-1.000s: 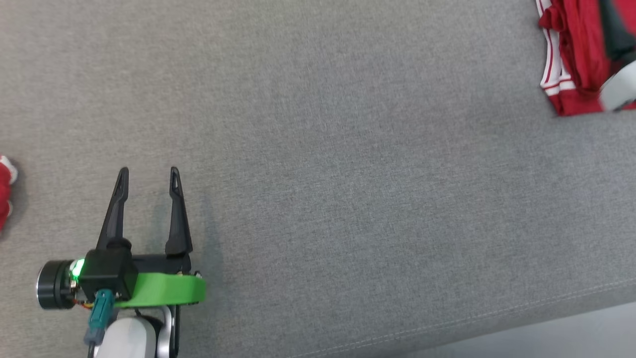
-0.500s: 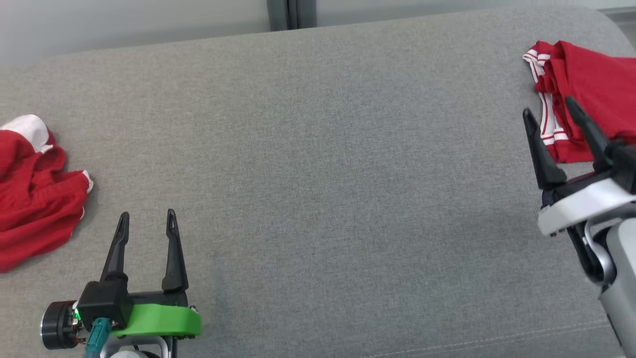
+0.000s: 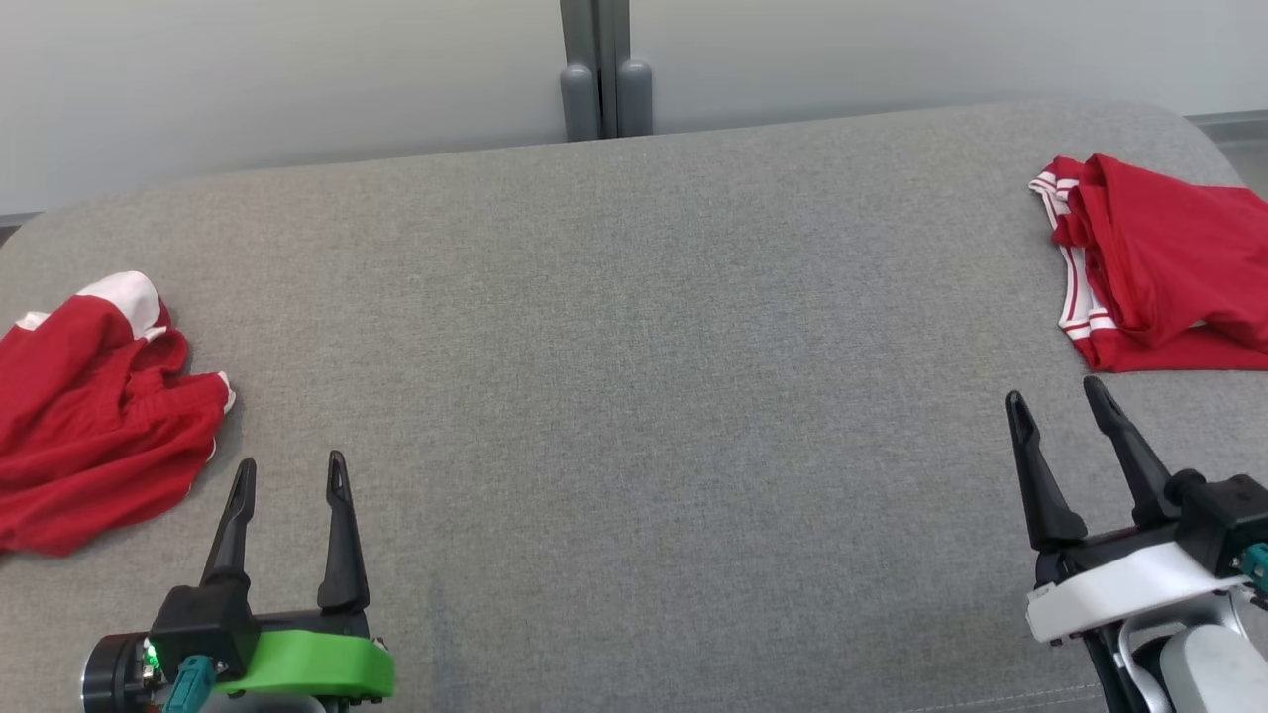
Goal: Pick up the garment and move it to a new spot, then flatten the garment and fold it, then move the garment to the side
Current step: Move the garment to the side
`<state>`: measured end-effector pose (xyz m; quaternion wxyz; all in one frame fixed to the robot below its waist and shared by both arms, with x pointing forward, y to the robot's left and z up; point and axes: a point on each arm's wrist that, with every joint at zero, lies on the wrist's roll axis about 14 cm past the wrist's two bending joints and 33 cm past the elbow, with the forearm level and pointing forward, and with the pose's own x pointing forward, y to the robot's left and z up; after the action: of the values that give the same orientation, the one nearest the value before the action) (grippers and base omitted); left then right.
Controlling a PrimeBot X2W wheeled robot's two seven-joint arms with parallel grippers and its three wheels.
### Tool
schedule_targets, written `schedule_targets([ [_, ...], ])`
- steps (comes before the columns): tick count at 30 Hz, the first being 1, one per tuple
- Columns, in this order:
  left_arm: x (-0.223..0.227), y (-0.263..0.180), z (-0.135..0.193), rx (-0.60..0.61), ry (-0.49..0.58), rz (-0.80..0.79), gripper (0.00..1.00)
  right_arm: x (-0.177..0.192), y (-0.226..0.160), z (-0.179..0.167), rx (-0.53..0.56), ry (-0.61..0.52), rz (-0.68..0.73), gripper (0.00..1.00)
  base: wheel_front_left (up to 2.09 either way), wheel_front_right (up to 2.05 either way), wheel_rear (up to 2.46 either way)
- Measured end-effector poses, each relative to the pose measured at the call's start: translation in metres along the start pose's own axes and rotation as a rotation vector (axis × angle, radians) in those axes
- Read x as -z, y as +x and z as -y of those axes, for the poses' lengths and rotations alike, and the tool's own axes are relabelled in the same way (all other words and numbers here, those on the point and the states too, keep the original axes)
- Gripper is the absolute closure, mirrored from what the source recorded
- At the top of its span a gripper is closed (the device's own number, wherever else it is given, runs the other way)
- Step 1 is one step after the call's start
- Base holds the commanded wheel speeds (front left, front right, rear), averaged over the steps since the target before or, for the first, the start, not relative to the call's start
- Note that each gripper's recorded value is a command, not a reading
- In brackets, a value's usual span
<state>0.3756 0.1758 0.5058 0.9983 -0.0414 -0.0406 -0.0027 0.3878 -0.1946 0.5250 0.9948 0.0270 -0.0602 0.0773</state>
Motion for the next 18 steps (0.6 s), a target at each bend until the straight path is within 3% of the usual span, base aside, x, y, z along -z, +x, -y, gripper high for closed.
schedule_targets([
  [18, -0.011, -0.024, -0.012, -0.025, -0.008, 0.027, 0.00, -0.007, -0.028, -0.027, 0.012, 0.056, 0.025, 0.00, 0.00, 0.00, 0.00],
])
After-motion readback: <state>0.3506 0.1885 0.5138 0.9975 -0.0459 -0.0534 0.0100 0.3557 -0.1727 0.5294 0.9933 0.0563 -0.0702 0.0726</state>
